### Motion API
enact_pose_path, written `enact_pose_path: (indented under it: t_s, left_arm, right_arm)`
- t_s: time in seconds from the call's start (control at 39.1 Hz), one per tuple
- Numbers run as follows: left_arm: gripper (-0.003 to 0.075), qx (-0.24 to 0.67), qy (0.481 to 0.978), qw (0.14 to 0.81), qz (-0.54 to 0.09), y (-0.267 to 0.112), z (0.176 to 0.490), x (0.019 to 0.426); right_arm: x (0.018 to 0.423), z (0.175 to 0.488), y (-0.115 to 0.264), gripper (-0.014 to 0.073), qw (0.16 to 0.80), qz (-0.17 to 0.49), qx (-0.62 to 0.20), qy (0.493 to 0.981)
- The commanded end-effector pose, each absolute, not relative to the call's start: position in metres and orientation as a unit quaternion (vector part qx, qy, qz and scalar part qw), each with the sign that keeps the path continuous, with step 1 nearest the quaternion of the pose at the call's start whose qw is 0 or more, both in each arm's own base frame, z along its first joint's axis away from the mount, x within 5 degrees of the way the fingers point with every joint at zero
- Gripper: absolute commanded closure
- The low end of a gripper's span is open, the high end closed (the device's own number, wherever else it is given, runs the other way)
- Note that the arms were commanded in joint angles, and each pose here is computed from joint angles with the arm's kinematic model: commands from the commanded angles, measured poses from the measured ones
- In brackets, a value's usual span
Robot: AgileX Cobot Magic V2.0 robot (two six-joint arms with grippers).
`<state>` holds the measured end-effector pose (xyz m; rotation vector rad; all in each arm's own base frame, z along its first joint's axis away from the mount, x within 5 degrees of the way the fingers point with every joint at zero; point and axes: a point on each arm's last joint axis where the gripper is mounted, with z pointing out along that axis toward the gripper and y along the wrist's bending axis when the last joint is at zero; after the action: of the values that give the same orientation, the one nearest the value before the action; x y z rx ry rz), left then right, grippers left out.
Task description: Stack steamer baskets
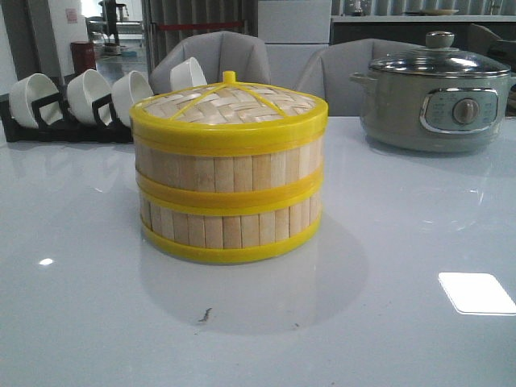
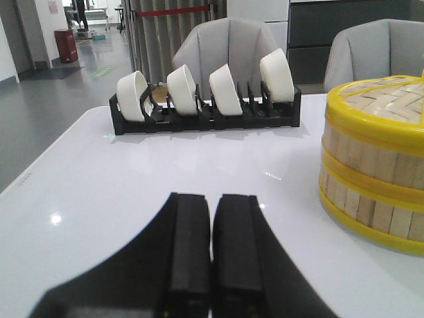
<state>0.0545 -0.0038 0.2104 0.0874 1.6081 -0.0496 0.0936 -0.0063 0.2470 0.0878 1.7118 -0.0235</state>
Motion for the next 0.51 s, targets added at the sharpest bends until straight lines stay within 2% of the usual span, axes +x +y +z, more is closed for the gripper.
enact_pose_path:
  t_s: [0.0,0.49]
  left_arm:
    - [0.0632,0.038,0.669,0.741,-0.033,-0.0048,0.2264,0.0512]
    - [0.0632,0.035,0.676,0.736,-0.033,-0.0047,0.2227,0.0521]
  right_arm:
    - [0.0950,0.2645,-0.0070,0.0568,0.696,-0.016,0.036,0.717]
    - [0.0951,0.2643,-0.0070,0.0568,0.695,-0.016,0.036,0.718]
